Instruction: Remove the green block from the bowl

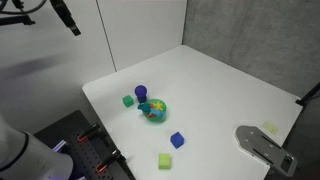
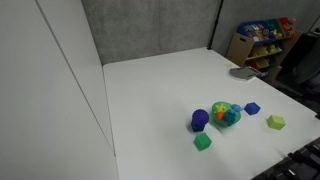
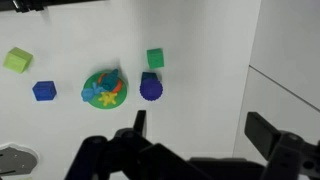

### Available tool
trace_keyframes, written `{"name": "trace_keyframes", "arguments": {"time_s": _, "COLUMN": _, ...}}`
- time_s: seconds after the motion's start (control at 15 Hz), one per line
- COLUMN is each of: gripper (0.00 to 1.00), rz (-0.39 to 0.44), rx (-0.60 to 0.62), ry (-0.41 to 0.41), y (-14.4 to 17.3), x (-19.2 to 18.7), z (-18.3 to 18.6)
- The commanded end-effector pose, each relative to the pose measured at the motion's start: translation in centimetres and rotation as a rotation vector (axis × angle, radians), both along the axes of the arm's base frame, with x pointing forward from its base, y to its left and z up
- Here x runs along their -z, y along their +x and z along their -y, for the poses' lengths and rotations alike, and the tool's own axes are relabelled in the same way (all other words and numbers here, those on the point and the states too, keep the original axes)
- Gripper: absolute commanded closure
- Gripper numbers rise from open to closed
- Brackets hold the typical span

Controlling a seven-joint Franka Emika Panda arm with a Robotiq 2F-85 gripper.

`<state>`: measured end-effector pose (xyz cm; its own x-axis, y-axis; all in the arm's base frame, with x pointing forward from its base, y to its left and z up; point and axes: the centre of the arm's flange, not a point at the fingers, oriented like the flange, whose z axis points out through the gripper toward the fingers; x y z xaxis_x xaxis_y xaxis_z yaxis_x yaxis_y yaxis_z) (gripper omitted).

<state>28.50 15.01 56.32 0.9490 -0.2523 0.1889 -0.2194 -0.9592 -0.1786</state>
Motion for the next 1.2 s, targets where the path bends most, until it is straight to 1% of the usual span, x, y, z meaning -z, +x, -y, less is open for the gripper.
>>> {"name": "trace_keyframes", "arguments": {"time_s": 0.0, "gripper": 0.00, "rz": 0.000, "rx": 0.000, "ry": 0.000, "y": 0.0, "x": 0.0, "z": 0.0}}
{"name": "trace_keyframes", "arguments": {"time_s": 0.47, "gripper": 0.00, "rz": -0.003, "rx": -0.001, "ry": -0.002, "y": 0.4, "x": 0.0, "z": 0.0}}
{"name": "trace_keyframes", "arguments": {"time_s": 0.73, "gripper": 0.00, "rz": -0.032, "rx": -0.004, "ry": -0.006, "y": 2.4, "x": 0.2, "z": 0.1}}
{"name": "trace_keyframes", "arguments": {"time_s": 1.13, "gripper": 0.00, "rz": -0.107, "rx": -0.020, "ry": -0.005, "y": 6.4, "x": 2.2, "z": 0.6}}
